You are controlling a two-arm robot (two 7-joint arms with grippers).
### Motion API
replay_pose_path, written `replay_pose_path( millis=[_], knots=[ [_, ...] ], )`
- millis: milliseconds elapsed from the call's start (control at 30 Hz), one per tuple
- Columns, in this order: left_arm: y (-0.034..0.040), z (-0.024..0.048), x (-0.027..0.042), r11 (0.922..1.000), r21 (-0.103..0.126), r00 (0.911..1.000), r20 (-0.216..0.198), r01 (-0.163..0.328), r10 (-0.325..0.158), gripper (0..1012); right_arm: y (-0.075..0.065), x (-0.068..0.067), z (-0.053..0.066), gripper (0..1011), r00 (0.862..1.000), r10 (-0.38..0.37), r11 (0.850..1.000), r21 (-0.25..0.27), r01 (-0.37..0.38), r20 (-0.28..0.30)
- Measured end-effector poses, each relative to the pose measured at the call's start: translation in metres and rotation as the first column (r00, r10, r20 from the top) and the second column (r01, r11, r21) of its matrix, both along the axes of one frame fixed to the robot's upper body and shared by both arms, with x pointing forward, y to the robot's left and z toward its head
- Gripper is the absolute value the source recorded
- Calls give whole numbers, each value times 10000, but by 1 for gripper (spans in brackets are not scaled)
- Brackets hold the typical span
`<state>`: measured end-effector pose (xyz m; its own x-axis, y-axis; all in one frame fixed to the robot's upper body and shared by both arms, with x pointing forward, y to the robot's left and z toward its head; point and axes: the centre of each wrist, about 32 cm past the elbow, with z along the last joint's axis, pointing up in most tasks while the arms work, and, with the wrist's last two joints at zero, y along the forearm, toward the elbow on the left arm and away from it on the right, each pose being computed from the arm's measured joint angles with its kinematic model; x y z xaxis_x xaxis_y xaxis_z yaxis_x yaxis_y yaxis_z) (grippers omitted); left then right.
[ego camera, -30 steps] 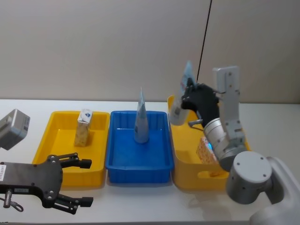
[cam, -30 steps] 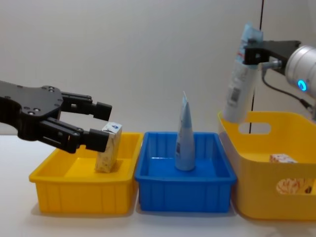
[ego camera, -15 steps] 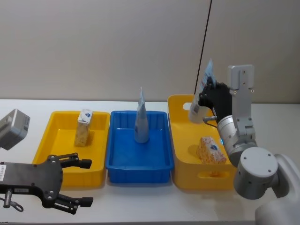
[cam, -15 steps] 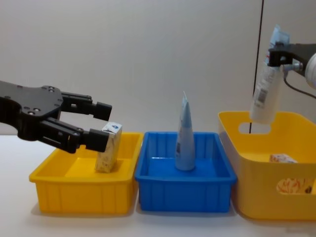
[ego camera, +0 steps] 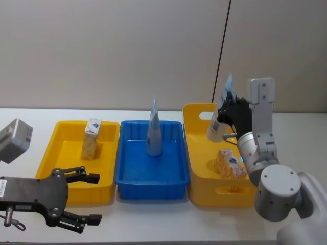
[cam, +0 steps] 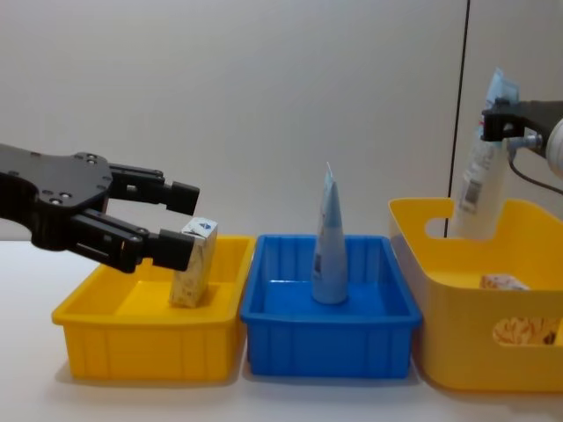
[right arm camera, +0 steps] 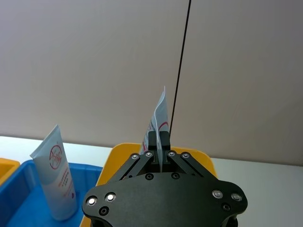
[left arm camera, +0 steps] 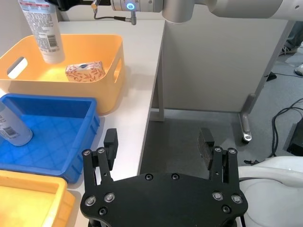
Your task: Bimanual collaborative sorting of washing and personal care products
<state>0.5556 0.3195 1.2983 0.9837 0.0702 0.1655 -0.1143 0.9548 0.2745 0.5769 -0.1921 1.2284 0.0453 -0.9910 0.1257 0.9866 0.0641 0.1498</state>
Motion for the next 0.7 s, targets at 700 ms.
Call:
replay_pose_path(
  millis=[700],
  knots=[
    [0, 0, 0, 10000, 0, 10000, 0, 0, 0, 1001, -13, -39, -193, 0, 9972, 178, 9993, -318, -202, -723]
  ],
)
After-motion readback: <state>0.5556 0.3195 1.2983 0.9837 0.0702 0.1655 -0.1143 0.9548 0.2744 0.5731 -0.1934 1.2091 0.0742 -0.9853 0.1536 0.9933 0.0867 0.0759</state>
